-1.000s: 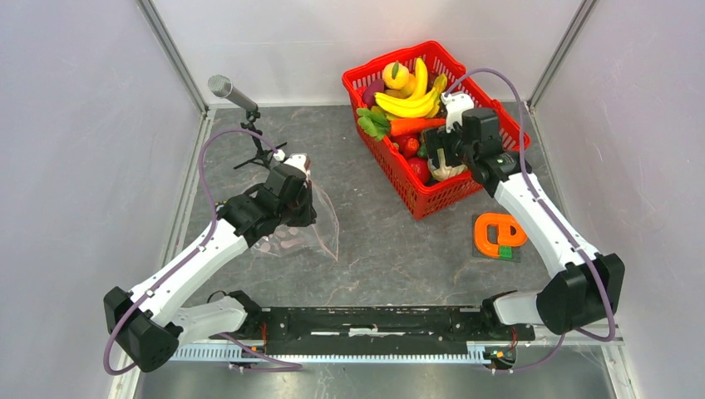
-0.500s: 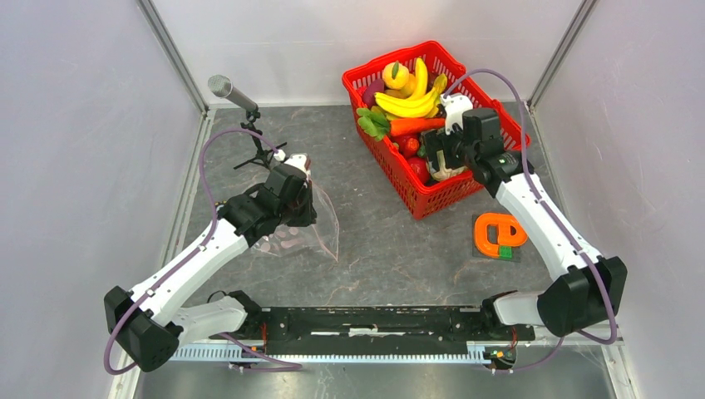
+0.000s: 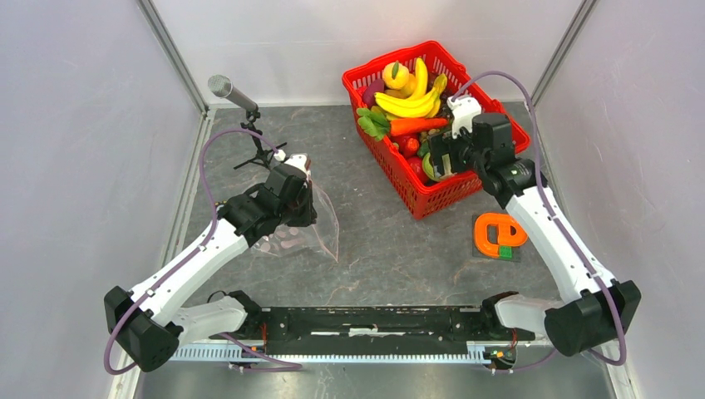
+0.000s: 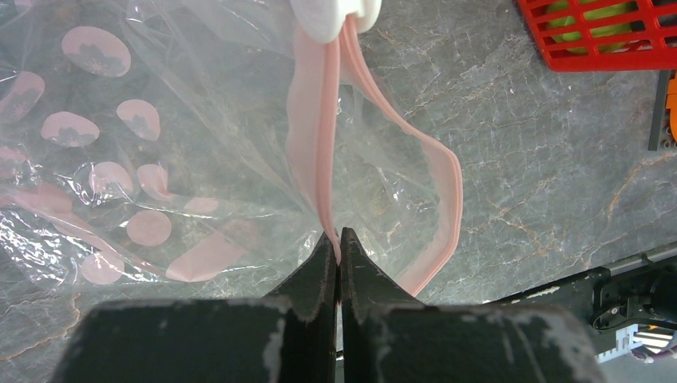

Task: Place the food in the zip-top bag and seal the zipper
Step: Pick up the fake vegetable from the bin, then place the fake vegetable in the zipper food storage bag.

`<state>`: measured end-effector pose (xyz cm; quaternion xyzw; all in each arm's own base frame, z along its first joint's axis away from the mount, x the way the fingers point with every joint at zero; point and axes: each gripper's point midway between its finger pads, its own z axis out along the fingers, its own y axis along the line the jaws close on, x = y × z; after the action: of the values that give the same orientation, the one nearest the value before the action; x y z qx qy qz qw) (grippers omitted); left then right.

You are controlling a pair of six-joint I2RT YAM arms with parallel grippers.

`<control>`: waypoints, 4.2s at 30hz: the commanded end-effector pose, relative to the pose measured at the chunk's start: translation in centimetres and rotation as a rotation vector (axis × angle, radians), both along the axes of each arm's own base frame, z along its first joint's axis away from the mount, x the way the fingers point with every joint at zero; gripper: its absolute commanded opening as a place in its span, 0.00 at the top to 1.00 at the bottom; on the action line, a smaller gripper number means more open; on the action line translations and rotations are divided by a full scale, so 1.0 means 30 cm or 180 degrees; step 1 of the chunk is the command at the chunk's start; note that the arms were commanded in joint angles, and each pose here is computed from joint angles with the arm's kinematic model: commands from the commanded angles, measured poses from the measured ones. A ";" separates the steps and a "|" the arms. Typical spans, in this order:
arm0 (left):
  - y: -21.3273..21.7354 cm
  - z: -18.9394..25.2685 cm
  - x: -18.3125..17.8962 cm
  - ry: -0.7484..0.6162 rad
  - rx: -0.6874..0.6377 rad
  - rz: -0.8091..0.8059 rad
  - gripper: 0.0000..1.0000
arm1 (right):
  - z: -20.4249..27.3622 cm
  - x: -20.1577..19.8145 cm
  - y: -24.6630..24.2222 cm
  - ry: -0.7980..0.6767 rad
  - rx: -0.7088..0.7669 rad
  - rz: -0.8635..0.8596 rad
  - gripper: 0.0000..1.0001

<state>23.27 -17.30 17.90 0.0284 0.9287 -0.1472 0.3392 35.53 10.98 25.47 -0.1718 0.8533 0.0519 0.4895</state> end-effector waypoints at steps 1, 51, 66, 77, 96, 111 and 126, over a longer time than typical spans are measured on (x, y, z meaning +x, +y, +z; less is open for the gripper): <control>-0.017 0.044 0.027 -0.0169 -0.0049 -0.0090 0.98 | -0.108 -0.024 -0.055 0.0287 -0.0261 -0.0108 0.02; -0.084 0.100 0.024 -0.0189 -0.0389 -0.0229 0.98 | 0.363 -0.418 0.458 -0.1237 0.2166 0.2320 0.62; -0.129 0.153 0.005 -0.0112 -0.0641 -0.0311 0.98 | 0.117 -0.620 0.783 -0.0674 0.1768 0.3292 0.62; -0.144 0.169 -0.017 -0.0061 -0.0699 -0.0439 0.98 | -0.010 -0.410 0.753 -0.0704 0.1364 0.2093 0.64; -0.223 0.279 -0.096 0.0002 -0.1056 -0.1028 0.98 | -0.013 -0.372 0.822 -0.0924 0.0671 0.1882 0.57; -0.226 0.337 -0.109 -0.0267 -0.1008 -0.1460 0.98 | 0.039 -0.627 0.743 -0.1866 0.0462 0.3295 0.51; -0.350 0.360 -0.245 0.0225 -0.1630 -0.2376 0.98 | -0.026 -0.607 0.688 -0.2672 -0.0838 0.3788 0.47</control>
<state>17.16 -26.35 25.65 0.2150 0.8524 -0.4251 0.2155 16.55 31.39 23.34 -0.6327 0.4110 0.1961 0.6263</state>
